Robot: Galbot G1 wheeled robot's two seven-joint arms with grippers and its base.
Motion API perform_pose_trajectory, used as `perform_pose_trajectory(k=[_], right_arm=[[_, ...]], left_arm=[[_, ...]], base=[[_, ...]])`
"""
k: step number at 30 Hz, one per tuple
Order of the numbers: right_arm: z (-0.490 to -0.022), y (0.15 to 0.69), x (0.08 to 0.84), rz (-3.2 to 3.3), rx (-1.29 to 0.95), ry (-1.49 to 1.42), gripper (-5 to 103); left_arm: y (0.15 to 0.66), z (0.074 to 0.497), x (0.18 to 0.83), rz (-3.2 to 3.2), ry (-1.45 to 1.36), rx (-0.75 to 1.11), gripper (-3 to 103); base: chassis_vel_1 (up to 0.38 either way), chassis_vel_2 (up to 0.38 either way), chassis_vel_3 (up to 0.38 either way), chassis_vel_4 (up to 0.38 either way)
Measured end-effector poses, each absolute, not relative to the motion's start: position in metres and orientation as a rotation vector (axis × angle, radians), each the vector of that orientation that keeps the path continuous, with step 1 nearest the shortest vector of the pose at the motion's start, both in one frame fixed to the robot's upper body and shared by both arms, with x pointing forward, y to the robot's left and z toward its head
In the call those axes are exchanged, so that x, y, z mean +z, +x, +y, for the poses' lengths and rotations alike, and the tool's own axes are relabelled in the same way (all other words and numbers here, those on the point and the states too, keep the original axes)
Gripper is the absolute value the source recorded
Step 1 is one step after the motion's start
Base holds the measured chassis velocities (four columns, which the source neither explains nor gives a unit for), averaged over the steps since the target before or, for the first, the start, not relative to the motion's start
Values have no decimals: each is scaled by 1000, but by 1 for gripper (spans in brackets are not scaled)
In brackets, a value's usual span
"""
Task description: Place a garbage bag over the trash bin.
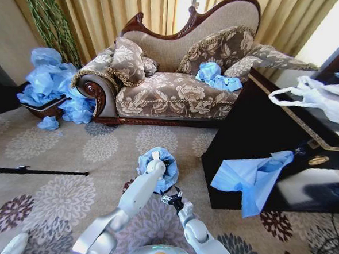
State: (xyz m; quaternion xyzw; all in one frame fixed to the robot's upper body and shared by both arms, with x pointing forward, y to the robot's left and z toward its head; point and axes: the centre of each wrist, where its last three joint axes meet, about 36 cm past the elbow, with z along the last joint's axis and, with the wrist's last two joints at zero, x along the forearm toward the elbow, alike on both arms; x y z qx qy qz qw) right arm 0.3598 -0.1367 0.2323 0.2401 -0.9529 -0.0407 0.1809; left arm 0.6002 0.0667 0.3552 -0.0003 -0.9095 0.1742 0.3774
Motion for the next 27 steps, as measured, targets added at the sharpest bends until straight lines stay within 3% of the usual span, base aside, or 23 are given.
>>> perform_pose_trajectory(k=[13, 27], right_arm=[[-142, 355, 229, -2677, -110, 678, 100], [-132, 355, 229, -2678, -131, 692, 100]], left_arm=[[624, 78, 322, -2192, 209, 370, 0], [633, 80, 311, -2114, 258, 280, 0]], base=[[0, 0, 0, 0], [0, 0, 0, 0]])
